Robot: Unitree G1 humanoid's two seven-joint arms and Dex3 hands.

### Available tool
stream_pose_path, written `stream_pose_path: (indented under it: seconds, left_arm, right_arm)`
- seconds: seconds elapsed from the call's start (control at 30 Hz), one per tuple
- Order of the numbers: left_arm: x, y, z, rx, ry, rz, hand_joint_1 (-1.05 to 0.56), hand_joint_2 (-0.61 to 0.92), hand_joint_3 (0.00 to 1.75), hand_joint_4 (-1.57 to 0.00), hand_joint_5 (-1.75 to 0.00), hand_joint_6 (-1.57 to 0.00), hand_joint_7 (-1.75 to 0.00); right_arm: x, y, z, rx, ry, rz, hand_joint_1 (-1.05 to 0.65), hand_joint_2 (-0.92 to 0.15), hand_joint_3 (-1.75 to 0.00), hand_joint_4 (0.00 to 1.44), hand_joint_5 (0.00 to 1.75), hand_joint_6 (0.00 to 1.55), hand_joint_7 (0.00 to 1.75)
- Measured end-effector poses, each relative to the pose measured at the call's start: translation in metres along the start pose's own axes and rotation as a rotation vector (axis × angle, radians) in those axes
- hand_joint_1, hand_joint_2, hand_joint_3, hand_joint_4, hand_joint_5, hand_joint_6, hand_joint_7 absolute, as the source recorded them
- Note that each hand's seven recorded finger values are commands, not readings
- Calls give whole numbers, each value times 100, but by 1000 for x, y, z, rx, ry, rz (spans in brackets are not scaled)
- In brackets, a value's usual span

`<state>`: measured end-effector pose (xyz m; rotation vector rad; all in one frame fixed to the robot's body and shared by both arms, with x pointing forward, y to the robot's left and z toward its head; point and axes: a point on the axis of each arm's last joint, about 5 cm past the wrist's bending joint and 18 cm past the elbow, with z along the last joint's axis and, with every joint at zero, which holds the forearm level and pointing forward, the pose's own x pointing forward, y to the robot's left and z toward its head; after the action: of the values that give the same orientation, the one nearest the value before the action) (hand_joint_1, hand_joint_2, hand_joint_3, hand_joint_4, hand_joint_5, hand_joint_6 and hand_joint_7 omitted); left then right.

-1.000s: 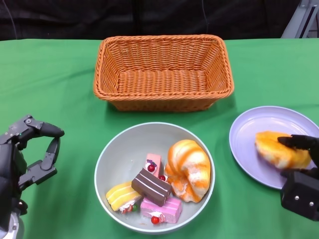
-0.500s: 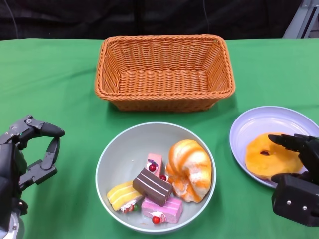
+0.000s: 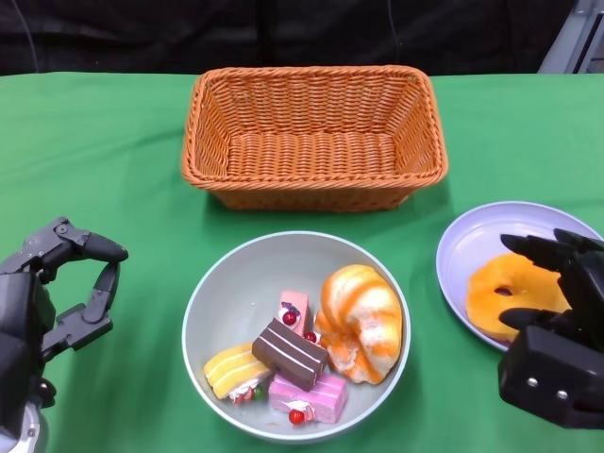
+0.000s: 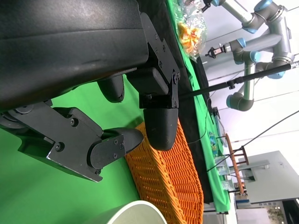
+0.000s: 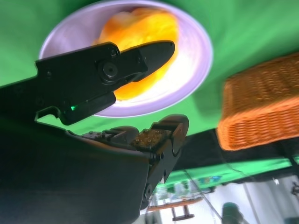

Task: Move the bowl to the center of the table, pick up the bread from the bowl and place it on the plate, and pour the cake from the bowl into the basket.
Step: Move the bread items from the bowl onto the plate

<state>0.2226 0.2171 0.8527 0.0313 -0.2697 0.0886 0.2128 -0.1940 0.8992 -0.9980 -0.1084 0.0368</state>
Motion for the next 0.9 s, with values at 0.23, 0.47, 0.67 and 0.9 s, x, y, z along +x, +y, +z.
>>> stream_pose_path:
  seconds: [0.23, 0.47, 0.67, 0.9]
  left_arm:
    - [0, 0, 0, -1, 1, 2, -9, 64, 90, -80, -175, -77, -126]
    - [-1, 0, -2, -1, 11, 11, -8, 62, 95, -81, -175, -79, -126]
    - [-1, -1, -2, 2, 12, 22, -8, 61, 97, -83, -175, -80, -125]
    - [-1, -1, -2, -22, 9, -1, -5, 62, 98, -77, -175, -75, -131]
  right_arm:
    - [-9, -25, 18, 78, -175, 55, -67, -92, -6, 43, 5, 49, 2]
    - [-10, -44, 38, 104, -281, 118, -72, -92, -10, 47, 5, 49, 1]
    - [-6, -51, 46, 110, -314, 144, -71, -92, -10, 47, 5, 48, 0]
    - [19, -50, 56, 179, -414, 246, -73, -92, -8, 56, 8, 53, 2]
